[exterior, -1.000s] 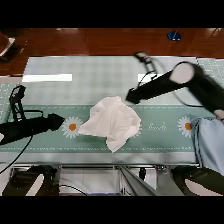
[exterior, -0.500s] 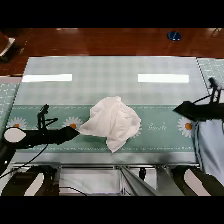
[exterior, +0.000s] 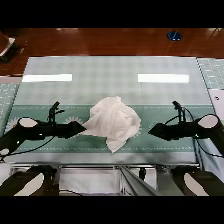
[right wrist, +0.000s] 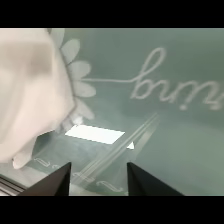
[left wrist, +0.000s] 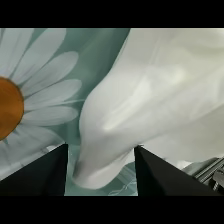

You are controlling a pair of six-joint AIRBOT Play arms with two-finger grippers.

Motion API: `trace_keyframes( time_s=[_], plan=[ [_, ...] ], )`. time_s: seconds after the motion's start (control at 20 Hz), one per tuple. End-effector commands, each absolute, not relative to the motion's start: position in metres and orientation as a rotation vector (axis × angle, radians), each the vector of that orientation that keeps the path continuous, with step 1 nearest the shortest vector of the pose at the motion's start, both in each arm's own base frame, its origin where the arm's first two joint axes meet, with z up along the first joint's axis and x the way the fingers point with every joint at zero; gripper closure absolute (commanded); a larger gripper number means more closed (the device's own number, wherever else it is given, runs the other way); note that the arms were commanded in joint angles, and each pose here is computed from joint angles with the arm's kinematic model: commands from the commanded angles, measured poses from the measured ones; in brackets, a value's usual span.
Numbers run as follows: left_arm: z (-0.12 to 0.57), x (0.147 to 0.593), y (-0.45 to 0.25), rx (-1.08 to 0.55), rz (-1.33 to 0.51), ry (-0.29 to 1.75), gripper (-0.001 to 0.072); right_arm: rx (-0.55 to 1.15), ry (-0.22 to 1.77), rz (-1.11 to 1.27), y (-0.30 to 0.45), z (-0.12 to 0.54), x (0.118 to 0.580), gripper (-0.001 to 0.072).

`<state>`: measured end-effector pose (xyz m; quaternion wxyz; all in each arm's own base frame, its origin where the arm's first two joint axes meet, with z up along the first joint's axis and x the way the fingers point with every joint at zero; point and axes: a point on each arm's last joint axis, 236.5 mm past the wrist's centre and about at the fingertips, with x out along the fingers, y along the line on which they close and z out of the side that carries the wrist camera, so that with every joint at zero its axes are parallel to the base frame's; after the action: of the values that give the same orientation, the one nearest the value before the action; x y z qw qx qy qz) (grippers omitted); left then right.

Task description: Fold the shirts.

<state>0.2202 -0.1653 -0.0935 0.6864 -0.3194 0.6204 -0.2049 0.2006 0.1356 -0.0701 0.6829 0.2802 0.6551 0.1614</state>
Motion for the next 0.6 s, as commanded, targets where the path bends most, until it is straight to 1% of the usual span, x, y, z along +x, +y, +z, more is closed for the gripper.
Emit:
trace_keyframes(
  time_s=[0.0, 0.1, 0.2, 0.35, 0.55],
  plan=[
    [-0.103, 0.236, -0.176, -0.663, -0.478, 1.406, 0.0215, 0.616, 1.486, 0.373, 0.162, -0.074, 0.192, 0.0305],
    [-0.103, 0.237, -0.188, -0.634, -0.525, 1.432, 0.0693, 0.619, 1.483, 0.392, 0.174, -0.072, 0.19, 0.0305],
    [-0.098, 0.241, -0.197, -0.578, -0.582, 1.41, 0.0687, 0.623, 1.453, 0.397, 0.182, -0.071, 0.195, 0.0304],
    [-0.093, 0.244, -0.198, -0.577, -0.594, 1.402, 0.0687, 0.681, 1.429, 0.369, 0.188, -0.072, 0.206, 0.0305],
    [-0.093, 0.244, -0.199, -0.579, -0.595, 1.403, 0.0686, 0.74, 1.516, 0.398, 0.202, -0.088, 0.198, 0.0305]
  ],
)
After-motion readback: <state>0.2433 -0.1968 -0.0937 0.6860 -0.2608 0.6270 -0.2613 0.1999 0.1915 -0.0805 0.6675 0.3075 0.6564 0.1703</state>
